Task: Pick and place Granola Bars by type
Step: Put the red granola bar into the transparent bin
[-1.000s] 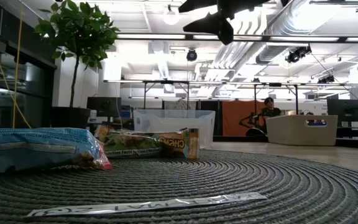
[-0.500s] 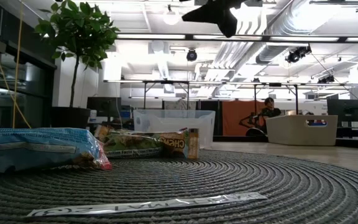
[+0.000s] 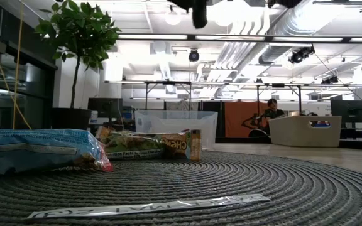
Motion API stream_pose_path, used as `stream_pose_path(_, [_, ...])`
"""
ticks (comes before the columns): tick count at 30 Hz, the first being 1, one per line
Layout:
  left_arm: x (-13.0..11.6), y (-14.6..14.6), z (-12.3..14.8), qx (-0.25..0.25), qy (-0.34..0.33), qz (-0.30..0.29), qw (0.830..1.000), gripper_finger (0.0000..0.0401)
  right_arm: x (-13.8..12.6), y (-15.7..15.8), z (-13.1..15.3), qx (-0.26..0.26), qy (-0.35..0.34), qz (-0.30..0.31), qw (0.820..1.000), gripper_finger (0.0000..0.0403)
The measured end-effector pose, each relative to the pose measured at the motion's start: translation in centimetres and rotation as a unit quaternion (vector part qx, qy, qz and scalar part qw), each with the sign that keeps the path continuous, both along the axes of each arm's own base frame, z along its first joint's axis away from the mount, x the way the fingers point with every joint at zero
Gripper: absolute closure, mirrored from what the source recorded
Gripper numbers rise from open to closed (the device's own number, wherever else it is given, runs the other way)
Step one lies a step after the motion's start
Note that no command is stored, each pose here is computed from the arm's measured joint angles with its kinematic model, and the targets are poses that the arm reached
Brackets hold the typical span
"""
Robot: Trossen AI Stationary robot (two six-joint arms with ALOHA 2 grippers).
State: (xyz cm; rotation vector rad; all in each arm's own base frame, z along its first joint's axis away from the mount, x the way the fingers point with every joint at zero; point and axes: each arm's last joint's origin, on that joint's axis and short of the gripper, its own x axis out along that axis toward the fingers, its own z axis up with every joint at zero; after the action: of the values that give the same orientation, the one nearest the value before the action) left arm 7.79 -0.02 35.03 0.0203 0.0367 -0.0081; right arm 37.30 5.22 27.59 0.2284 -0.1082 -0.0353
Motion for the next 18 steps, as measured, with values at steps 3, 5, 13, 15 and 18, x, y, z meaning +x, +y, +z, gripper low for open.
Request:
stream_pose_path(3, [0.0, 0.0, 0.0, 0.000, 0.000, 0.000, 1.000, 0.0400, 0.6, 0.1, -1.1, 0.020, 0.004, 0.002, 1.000, 0.0212])
stream_pose_path(5, [0.0, 0.0, 0.0, 0.000, 0.000, 0.000, 1.000, 0.0400, 0.8, 0.1, -1.6, 0.039, 0.009, 0.003, 0.999, 0.0213])
stream_pose_path(13, [0.0, 0.0, 0.0, 0.000, 0.000, 0.000, 1.000, 0.0400, 0.9, 0.1, -3.6, 0.098, 0.098, 0.007, 0.990, 0.0212])
stream_pose_path(15, [0.0, 0.0, 0.0, 0.000, 0.000, 0.000, 1.000, 0.0400, 0.8, 0.1, -4.0, 0.119, 0.121, 0.004, 0.986, 0.0212])
stream_pose_path(18, [0.0, 0.0, 0.0, 0.000, 0.000, 0.000, 1.000, 0.0400, 0.8, 0.1, -4.3, 0.137, 0.132, 0.001, 0.982, 0.0213])
